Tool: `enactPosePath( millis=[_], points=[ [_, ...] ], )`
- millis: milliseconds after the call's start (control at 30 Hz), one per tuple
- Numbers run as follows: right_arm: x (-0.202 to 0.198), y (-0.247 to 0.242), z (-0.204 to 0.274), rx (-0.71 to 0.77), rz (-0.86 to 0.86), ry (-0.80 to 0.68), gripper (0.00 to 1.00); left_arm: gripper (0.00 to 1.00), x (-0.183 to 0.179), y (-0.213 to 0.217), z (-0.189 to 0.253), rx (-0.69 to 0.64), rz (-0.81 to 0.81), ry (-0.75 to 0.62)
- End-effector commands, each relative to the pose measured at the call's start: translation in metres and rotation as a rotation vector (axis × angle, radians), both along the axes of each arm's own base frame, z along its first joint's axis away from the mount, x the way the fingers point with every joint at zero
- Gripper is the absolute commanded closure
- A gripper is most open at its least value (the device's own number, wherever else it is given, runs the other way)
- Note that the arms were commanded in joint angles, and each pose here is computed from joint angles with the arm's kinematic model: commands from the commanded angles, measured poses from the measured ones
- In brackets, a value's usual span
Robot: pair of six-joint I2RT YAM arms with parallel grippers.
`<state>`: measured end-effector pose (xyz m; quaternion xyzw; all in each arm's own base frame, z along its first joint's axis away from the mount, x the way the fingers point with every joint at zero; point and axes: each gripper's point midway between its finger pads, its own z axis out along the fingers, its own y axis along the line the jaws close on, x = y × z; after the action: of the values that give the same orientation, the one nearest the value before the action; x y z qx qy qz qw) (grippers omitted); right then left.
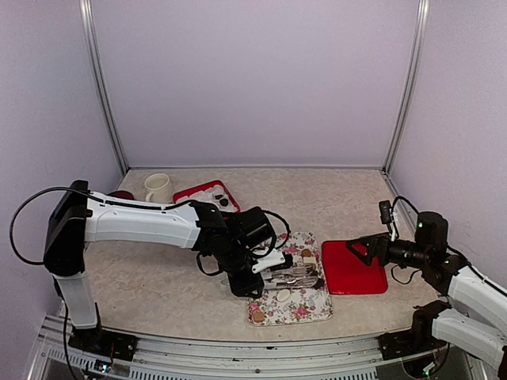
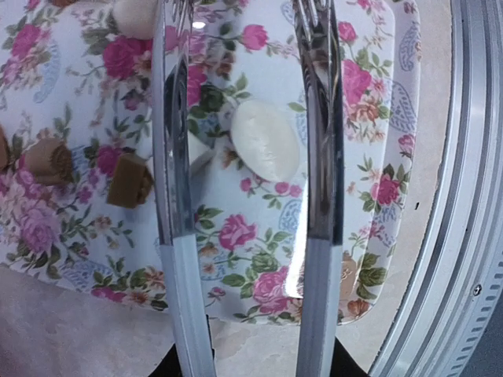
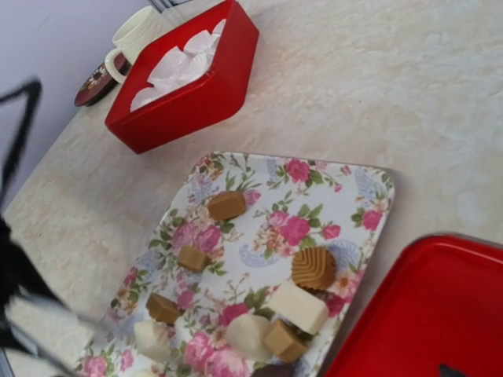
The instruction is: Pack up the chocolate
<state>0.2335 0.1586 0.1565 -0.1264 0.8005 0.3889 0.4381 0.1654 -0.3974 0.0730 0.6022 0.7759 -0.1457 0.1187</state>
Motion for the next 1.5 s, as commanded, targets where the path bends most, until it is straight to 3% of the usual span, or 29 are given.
enactPosePath(
  millis=[0,500,1467],
  points=[
    [0.004,-0.005,0.012,-0.007,-0.027,-0.032,0.00,0.63,-0.015,-0.017,-0.004,-0.005,-0.101,0.009],
    [0.004,-0.005,0.011,-0.009,-0.025,-0.034,0.00,0.63,-0.013,-0.020,-0.029,0.052,-0.075,0.009],
    [0.007,-0.005,0.006,-0.015,-0.023,-0.022,0.00,0.62,0.002,0.003,-0.022,0.039,-0.002,0.024]
  ],
)
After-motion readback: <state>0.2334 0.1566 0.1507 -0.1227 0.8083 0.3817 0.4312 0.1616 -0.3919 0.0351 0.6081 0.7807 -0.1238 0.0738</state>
